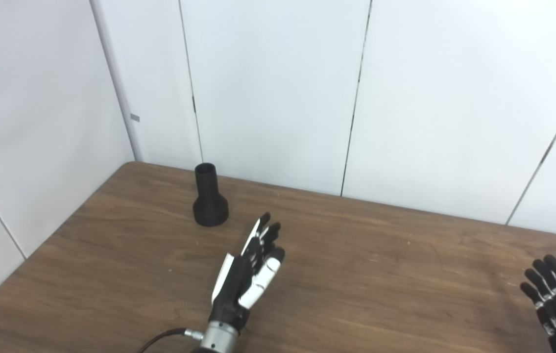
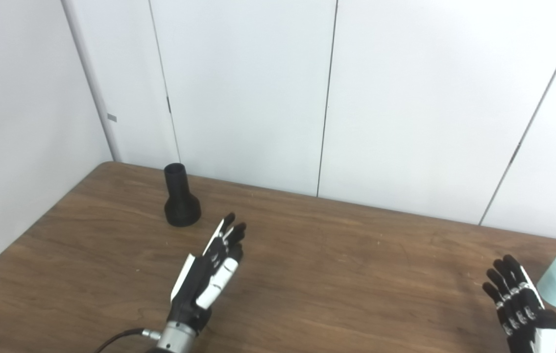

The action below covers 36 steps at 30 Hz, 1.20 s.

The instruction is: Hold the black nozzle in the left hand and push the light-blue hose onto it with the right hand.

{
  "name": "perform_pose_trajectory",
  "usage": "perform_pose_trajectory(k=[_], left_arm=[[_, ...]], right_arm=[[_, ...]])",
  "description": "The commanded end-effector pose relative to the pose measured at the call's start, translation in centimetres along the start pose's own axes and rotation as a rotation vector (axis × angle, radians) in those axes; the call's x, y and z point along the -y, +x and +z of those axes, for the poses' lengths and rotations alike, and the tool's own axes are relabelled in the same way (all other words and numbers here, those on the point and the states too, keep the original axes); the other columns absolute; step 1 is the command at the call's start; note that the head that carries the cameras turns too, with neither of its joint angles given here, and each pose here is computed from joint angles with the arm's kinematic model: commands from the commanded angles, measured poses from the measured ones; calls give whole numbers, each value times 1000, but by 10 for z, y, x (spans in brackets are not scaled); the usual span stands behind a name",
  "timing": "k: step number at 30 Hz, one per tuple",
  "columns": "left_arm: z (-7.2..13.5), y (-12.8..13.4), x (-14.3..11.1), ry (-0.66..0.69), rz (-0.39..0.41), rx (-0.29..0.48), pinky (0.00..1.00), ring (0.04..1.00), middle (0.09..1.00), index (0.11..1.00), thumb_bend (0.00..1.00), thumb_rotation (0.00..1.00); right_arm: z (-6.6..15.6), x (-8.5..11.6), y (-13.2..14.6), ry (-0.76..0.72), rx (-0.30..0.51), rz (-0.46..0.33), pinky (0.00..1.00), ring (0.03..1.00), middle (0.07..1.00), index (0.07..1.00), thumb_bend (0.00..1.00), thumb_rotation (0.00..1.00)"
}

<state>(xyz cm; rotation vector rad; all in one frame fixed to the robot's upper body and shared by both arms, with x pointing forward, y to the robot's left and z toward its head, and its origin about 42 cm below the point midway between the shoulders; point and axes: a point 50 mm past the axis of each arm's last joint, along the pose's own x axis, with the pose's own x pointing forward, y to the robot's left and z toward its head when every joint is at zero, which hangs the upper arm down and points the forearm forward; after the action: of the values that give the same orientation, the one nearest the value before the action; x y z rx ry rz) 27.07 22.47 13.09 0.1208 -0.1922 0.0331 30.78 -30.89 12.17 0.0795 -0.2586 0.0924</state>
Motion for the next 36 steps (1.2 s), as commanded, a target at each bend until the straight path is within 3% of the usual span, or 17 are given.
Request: perform_pose_trajectory(k=[1, 6, 12, 14, 16, 19, 21, 29, 36], left_arm=[[12, -5, -12, 53, 34, -4, 864, 925, 907, 960, 615, 444], [47, -4, -36, 140, 84, -16, 842, 903, 902, 955, 655, 333], [67, 6, -59, 226, 124, -1, 859, 886, 888, 945, 693, 281], [74, 10, -66, 252, 135, -18, 880, 891, 891, 943, 717, 236], [82, 12, -71, 272, 142, -40, 883, 894, 894, 941, 755, 211], [100, 13, -80, 340, 160, -41, 867, 891, 896, 938, 803, 197], [104, 18, -90, 394, 178, -31, 871, 898, 903, 935, 818, 198], [104, 42, -128, 571, 246, -36, 873, 898, 899, 929, 848, 234], [97, 66, -160, 749, 278, -107, 866, 922, 906, 925, 897, 319]], right_arm=[[-48, 2, -58, 54, -189, -65, 927, 945, 941, 946, 596, 977], [-29, -3, -47, 56, -165, -63, 925, 944, 940, 945, 600, 972], [1, 3, -24, -10, -154, -51, 911, 927, 919, 939, 574, 961], [14, 7, -18, -47, -134, -55, 912, 923, 905, 913, 565, 849], [22, 10, -14, -67, -116, -61, 915, 920, 888, 881, 546, 655], [25, 12, -10, -59, -95, -66, 910, 917, 883, 867, 521, 498], [24, 12, -9, -56, -96, -61, 908, 916, 883, 868, 515, 465], [23, 12, -9, -36, -103, -47, 903, 915, 887, 887, 524, 453], [20, 11, -10, -34, -127, -30, 902, 910, 884, 892, 564, 503]])
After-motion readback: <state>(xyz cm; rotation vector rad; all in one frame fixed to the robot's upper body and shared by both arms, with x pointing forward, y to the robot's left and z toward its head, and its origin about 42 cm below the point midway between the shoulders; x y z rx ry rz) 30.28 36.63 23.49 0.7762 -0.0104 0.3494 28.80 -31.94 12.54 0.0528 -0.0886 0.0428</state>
